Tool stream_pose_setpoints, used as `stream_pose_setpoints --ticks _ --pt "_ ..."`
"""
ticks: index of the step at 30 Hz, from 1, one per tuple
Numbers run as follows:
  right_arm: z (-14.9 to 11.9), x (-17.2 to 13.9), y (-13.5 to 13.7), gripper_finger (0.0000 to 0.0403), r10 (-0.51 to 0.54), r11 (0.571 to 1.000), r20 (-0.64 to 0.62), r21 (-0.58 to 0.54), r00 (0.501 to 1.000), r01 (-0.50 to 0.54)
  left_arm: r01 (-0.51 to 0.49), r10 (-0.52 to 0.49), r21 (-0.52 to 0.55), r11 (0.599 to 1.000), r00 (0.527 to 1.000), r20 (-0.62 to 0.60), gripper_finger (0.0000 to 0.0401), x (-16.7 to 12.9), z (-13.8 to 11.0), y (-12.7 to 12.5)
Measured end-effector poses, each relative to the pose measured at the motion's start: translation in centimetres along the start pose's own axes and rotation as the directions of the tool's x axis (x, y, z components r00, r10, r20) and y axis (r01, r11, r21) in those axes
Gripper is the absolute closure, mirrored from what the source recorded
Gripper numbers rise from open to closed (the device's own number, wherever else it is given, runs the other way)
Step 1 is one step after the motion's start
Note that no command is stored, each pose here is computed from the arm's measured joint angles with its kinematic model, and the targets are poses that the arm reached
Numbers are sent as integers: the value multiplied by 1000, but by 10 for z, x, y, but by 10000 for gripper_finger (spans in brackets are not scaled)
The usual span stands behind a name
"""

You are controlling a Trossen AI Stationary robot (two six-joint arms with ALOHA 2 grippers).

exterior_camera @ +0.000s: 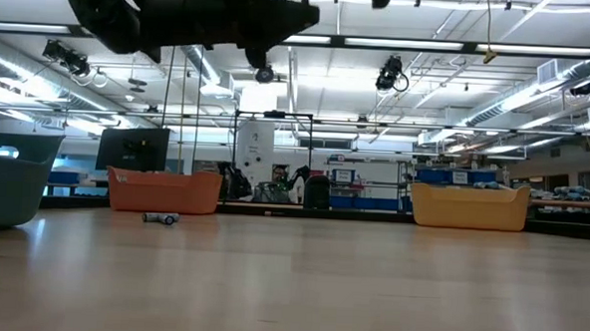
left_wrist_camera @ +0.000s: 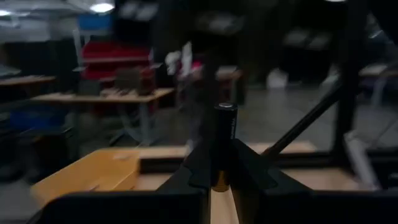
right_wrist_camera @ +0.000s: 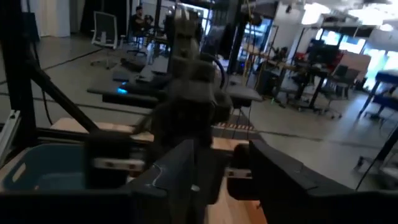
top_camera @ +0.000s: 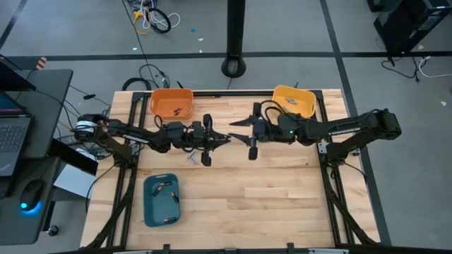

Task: Sort batteries
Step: Put the small copper and black battery into the orange bin

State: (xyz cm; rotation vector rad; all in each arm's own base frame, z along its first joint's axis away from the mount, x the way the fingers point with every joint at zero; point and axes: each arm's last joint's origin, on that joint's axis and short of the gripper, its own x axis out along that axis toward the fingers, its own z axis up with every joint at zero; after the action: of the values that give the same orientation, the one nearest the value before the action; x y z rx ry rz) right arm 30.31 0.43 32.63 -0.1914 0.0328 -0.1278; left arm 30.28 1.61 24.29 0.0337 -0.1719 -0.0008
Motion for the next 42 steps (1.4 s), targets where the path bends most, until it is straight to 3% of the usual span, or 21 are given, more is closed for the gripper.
stream_pose_setpoints --ticks 6,11,15,20,22,26,33,36,38,42 --pt "15 -19 -3 226 -44 998 10 -49 999 44 -120 129 70 990 981 -148 364 -22 23 10" --pt "3 -21 -4 229 -88 995 -88 -48 992 84 -272 290 101 957 903 -317 364 -57 41 24" --pt "-23 -21 -4 229 -97 995 -143 -5 985 97 -404 408 115 907 782 -472 364 -85 51 38" --pt "-52 -23 -4 231 -109 991 -179 54 978 120 -574 565 200 794 573 -594 364 -108 54 58" --pt "-60 -24 -3 231 -114 989 -169 79 979 129 -611 569 203 765 496 -656 364 -116 48 68" --pt "-72 -28 -2 231 -117 986 -162 98 980 134 -647 502 156 746 392 -771 364 -124 31 88" --pt "-83 -31 0 231 -115 986 -171 97 978 133 -749 529 219 625 200 -825 364 -133 0 136" --pt "-86 -32 0 233 -114 986 -179 101 977 133 -764 490 236 600 118 -863 364 -142 -15 156" --pt "-87 -33 0 234 -113 986 -183 100 977 133 -777 456 227 587 85 -886 364 -148 -22 168" --pt "-91 -34 1 234 -112 986 -191 98 975 132 -791 401 189 582 77 -913 364 -152 -33 182"
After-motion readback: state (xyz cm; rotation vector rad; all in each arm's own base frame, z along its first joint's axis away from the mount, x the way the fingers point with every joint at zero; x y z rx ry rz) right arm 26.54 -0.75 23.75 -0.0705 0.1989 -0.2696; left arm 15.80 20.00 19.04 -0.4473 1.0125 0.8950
